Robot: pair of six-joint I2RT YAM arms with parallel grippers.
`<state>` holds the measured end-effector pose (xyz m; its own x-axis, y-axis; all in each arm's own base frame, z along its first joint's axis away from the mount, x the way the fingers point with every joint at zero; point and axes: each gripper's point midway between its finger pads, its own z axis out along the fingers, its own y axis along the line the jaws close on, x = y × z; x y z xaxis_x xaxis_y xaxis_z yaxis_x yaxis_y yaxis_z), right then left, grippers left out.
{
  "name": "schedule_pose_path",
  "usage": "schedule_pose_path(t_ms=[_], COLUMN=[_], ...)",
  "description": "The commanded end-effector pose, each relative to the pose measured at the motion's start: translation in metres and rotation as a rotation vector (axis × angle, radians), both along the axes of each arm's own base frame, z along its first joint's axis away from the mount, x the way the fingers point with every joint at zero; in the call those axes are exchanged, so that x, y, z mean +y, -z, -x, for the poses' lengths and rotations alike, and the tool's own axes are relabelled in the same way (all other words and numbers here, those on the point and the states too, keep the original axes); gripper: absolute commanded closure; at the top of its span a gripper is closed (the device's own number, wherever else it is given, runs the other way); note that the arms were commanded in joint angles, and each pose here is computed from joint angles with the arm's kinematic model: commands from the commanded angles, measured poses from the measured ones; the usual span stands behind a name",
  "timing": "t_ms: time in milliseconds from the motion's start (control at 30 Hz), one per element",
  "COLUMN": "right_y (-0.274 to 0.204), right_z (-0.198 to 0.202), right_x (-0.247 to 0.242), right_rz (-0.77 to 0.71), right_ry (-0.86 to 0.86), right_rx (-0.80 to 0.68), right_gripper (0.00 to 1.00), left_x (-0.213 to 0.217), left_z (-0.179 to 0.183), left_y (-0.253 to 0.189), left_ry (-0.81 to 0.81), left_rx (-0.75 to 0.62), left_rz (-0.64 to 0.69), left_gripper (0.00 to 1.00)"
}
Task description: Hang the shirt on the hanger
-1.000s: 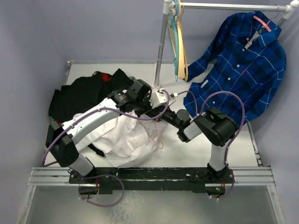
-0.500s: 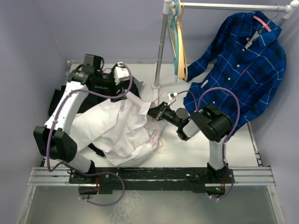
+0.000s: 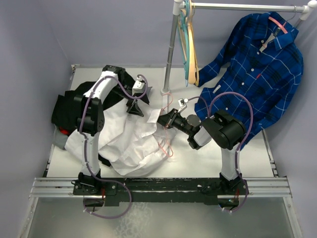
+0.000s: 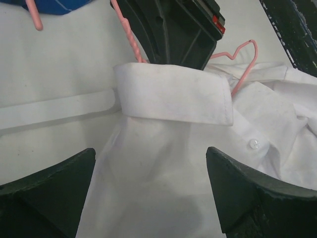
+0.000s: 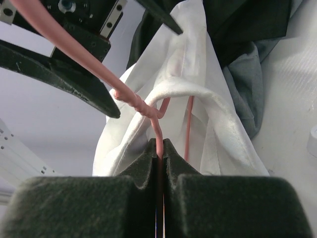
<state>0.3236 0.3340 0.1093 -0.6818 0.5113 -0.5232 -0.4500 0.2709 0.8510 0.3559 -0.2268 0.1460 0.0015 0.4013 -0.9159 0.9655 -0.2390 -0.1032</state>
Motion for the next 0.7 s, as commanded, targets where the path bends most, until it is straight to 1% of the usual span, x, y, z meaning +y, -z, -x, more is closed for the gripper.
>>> schedule_pose_path(t_ms=[0, 100, 233, 333, 433, 533, 667], right_y=[-0.07, -0.069, -0.069, -0.068, -0.068, -0.068, -0.068], right_z=[0.007, 0.007, 0.006, 0.005, 0.004, 0.005, 0.007], right_x=[-0.003, -0.002, -0.001, 0.0, 0.0, 0.0, 0.0], right_rz=[-0.146, -0.142, -0.142, -0.142, -0.142, -0.14, -0.132], right_ry=[-0.014, -0.015, -0.016, -0.019, -0.021, -0.024, -0.029], right_rx=[-0.298, -0.302, -0.306, -0.304, -0.302, -0.307, -0.314], right_gripper=[1.0, 1.0, 1.0, 1.0, 1.0, 1.0, 1.0], left_x=[-0.018, -0.025, -0.033, -0.035, -0.037, -0.037, -0.039], left_z=[-0.01, -0.017, -0.015, -0.01, -0.006, 0.0, 0.007], left_y=[-0.027, -0.021, -0.008, 0.009, 0.02, 0.028, 0.034], left_ry=[0.028, 0.027, 0.057, 0.081, 0.083, 0.094, 0.117], left_rx=[-0.05, -0.029, -0.02, -0.001, 0.044, 0.063, 0.065], left_rz=[0.059, 0.043, -0.002, -0.063, -0.106, -0.136, -0.167], left_gripper=[0.04, 0.03, 0.02, 0.03, 0.07, 0.14, 0.33])
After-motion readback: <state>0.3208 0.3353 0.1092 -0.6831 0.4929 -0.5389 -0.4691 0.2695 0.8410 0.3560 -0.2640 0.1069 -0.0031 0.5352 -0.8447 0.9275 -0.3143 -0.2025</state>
